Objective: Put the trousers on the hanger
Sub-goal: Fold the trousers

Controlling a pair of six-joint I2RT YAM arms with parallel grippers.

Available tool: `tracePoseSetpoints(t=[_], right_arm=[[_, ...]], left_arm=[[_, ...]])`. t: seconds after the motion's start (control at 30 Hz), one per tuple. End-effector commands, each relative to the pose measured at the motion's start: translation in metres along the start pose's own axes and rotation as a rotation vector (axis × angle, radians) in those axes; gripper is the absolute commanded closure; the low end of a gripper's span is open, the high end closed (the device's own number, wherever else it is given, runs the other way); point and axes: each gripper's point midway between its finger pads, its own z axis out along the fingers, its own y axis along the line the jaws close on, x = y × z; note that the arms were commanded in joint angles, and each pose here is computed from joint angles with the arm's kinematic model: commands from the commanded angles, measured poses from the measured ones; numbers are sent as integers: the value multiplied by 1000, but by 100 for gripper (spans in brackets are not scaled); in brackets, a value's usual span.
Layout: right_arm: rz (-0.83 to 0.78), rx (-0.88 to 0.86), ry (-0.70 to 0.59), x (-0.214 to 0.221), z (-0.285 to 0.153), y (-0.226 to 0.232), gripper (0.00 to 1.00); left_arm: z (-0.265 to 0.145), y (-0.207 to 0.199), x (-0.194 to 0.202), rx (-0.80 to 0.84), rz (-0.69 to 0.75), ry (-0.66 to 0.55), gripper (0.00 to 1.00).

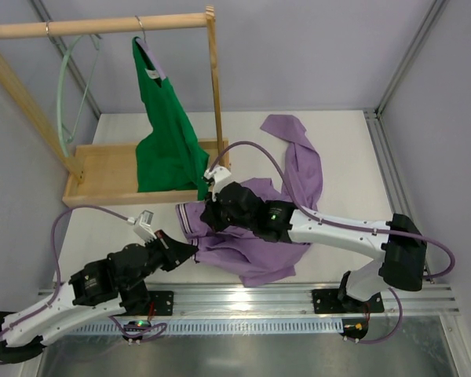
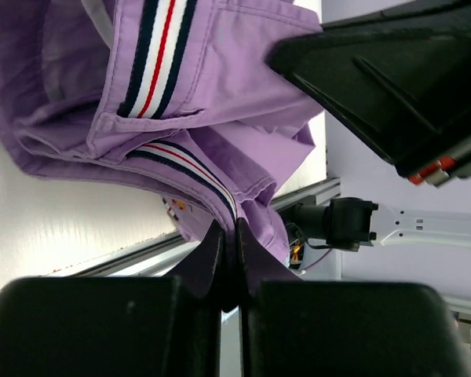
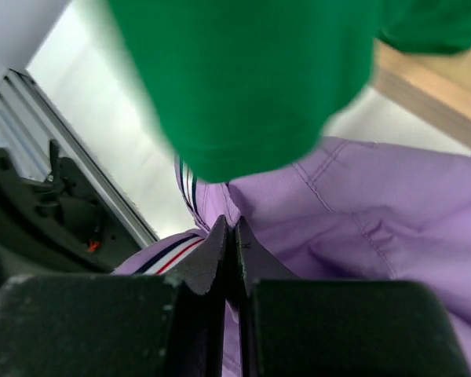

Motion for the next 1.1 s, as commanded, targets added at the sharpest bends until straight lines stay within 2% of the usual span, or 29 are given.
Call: tracePoseSetpoints(t=[0.0,0.23,0.4,0.5,0.53,0.6,0.63,0.7,0.73,0.8,1.0,1.07], right_arm=[[-65,-21,-217,-57,-11,29,96],[-209,-70,-281,-87,-4,82,96],[-281,-44,-285,-109,8,96,96],[-327,-16,-322,-128,19,102,96],[-327,-23,-358,-147,15,109,96],[-350,-7,-339,-149,42,107,96],[-341,-12,-373,-167,42,114,96],[-337,29,-369,-168,70,106,96],[-322,18,-422,-188,67,113,96],[-297,7,-450,-198,86,113,96],[-130,-70,-601,-240,118,108,96],[-112,-109,-610,-237,136,107,96]], left_arm=[[-6,4,-12,-3,-18,-57,100],[-22,7,-25,0,-24,-102,100],[-29,10,-38,-30,-19,-155,100],[-32,22,-53,-104,9,-225,100],[-33,35,-54,-171,29,-234,100],[-38,48,-69,-247,10,-313,100],[-42,50,-75,-271,1,-343,100],[-51,66,-88,-344,-22,-422,100],[-57,69,-93,-365,-31,-447,100],[-68,79,-105,-416,-31,-510,100],[-78,77,-120,-503,47,-558,100],[-77,74,-120,-517,62,-551,100]])
